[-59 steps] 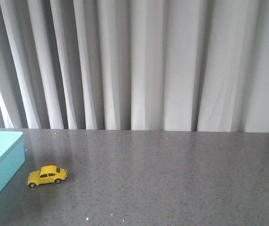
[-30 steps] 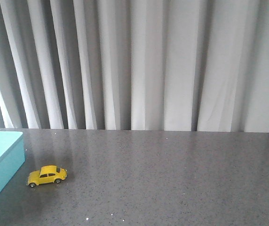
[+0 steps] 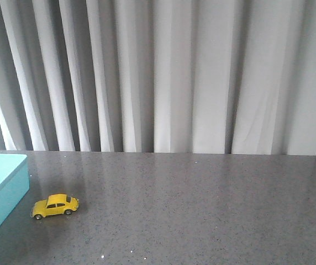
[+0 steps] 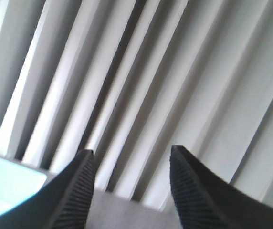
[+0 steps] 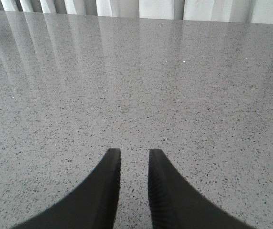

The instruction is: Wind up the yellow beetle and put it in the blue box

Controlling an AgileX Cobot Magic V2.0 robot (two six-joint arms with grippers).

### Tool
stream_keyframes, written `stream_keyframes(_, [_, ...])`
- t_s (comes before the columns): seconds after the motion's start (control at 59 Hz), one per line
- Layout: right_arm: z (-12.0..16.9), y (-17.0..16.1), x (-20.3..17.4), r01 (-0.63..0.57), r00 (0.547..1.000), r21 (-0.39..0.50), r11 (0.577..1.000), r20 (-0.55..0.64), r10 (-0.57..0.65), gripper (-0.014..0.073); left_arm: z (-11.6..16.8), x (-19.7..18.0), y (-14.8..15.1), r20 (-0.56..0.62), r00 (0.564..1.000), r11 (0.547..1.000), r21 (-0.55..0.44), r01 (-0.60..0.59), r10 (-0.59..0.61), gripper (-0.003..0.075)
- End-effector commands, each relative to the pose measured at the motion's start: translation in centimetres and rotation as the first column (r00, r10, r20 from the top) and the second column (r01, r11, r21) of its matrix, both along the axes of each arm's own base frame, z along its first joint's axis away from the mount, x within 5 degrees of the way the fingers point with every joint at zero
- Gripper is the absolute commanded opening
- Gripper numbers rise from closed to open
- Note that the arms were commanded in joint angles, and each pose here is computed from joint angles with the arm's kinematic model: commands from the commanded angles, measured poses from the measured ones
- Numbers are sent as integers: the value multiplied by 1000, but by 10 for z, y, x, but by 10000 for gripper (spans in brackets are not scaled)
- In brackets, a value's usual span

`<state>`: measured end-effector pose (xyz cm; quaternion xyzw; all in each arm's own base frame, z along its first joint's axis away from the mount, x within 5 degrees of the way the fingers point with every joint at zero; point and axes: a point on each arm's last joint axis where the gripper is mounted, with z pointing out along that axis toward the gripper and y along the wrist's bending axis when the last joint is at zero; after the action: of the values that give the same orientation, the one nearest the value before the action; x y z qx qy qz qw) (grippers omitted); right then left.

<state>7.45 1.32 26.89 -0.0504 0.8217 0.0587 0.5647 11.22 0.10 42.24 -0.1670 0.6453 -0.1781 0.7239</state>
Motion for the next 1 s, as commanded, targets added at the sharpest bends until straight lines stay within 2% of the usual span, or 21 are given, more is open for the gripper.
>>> stream_keyframes(0.0, [14,-1,3,13,996,13,1000,85,-14,162,16,10,-5,-13,999,997,68,44,-43,366])
stream_keyframes(0.085, [14,-1,3,13,996,13,1000,85,-14,162,16,20,-9,-57,996,982,172,81,-72,366])
stream_keyframes(0.22, [14,-1,3,13,996,15,1000,85,-14,162,15,28,-13,-99,990,957,262,125,-102,366])
stream_keyframes(0.39, [14,0,2,12,996,23,1000,84,-14,162,11,36,-23,-121,969,927,287,241,-215,366])
stream_keyframes(0.474, [14,0,2,12,996,23,1000,84,-14,162,8,42,-30,-134,951,885,350,307,-277,366])
stream_keyframes(0.559, [14,0,2,12,996,23,1000,84,-14,162,6,49,-30,-137,953,863,403,304,-271,366])
stream_keyframes(0.711, [14,0,2,12,996,23,1000,84,-14,162,9,52,-25,-100,970,878,411,245,-223,366])
stream_keyframes(0.982, [14,0,2,12,996,23,1000,84,-14,162,9,52,-26,-98,969,887,390,247,-227,371])
